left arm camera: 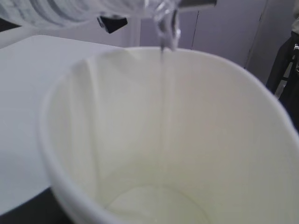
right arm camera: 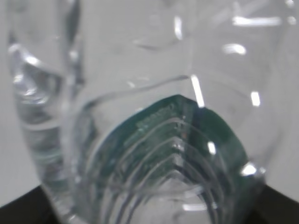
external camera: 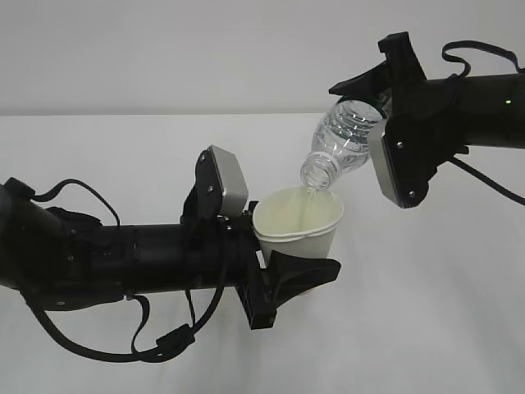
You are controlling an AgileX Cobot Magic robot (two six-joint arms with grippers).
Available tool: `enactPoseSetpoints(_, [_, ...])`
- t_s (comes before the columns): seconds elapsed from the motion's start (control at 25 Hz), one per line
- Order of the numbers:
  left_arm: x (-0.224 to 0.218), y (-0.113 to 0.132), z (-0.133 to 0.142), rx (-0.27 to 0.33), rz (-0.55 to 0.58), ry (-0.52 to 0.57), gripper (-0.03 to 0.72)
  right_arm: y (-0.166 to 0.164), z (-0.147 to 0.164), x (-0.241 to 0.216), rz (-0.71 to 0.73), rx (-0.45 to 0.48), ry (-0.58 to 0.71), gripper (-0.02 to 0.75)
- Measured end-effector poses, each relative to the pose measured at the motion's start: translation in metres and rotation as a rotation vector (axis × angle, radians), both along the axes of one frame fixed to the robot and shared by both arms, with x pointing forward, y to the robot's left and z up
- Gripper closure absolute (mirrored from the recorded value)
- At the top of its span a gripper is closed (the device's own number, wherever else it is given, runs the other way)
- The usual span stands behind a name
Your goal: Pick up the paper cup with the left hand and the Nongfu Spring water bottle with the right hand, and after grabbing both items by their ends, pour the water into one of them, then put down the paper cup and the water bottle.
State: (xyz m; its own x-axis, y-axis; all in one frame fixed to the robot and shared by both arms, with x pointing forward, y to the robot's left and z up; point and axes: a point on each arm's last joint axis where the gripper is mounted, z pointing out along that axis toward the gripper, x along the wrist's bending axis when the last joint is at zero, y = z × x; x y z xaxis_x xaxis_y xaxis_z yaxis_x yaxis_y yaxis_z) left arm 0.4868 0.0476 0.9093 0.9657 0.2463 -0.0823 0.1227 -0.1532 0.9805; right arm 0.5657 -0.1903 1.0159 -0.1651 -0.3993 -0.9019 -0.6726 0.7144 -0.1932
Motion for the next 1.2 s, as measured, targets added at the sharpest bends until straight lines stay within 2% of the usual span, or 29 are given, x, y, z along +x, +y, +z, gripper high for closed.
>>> enactPoseSetpoints(1.2, [-0.0017, -0.0004, 0.0002, 0.000, -0.021, -0.007, 0.250, 0.0005, 0.0003, -0.0002, 0.016, -0.017, -0.019, 0.246])
